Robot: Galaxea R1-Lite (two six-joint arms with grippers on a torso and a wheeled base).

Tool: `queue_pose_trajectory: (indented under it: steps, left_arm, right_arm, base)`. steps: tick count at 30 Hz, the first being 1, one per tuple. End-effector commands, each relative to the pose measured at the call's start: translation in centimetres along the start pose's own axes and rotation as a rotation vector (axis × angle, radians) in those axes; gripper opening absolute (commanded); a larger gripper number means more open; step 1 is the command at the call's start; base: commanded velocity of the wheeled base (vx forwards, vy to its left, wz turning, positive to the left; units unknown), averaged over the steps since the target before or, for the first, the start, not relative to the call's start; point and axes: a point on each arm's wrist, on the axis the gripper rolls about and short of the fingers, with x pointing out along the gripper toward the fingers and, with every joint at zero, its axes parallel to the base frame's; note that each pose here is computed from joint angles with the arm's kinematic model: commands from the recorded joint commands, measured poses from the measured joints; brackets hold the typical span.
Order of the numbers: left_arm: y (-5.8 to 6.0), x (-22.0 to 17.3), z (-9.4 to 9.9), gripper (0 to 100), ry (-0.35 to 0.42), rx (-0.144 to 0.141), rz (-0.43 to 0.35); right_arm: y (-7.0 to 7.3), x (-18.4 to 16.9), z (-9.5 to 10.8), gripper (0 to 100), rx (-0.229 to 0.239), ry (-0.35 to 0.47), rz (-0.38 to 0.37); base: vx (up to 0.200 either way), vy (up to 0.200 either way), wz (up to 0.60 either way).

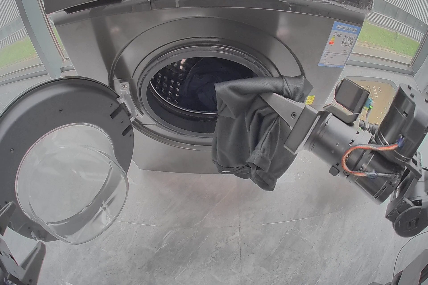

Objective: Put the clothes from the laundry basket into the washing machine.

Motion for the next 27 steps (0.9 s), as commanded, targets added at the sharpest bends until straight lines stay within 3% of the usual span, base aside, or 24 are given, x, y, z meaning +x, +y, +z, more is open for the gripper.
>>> queue_pose_trajectory:
  steps: [1,6,9,18,19,27]
  left_arm:
    - [2.4,8.1,1.9,100,0.274,-0.107,-0.25]
    - [2.6,11.8,1.3,100,0.307,-0.115,-0.361]
    - [1.9,13.7,0.5,100,0.35,-0.133,-0.448]
    - [1.0,17.5,-2.2,100,0.449,-0.151,-0.537]
    - [0.5,18.7,-3.1,100,0.46,-0.148,-0.571]
    - [-0.8,23.1,-5.7,100,0.444,-0.135,-0.609]
  right_arm:
    - [-0.1,4.1,-1.9,0,0.008,-0.074,-0.04]
    - [-0.1,5.5,-2.4,0,0.012,-0.09,-0.05]
    - [0.3,6.3,-2.5,0,0.019,-0.118,-0.03]
    - [0.1,6.8,-3.8,0,0.016,-0.089,0.014]
    - [0.2,7.1,-3.9,0,0.015,-0.091,0.018]
    - [0.2,7.7,-4.0,0,0.013,-0.101,0.011]
  base:
    - [0.0,0.0,0.0]
    - [0.0,0.0,0.0]
    - [0.0,0.0,0.0]
    - [0.0,0.0,0.0]
    - [0.0,0.0,0.0]
    - [0.0,0.0,0.0]
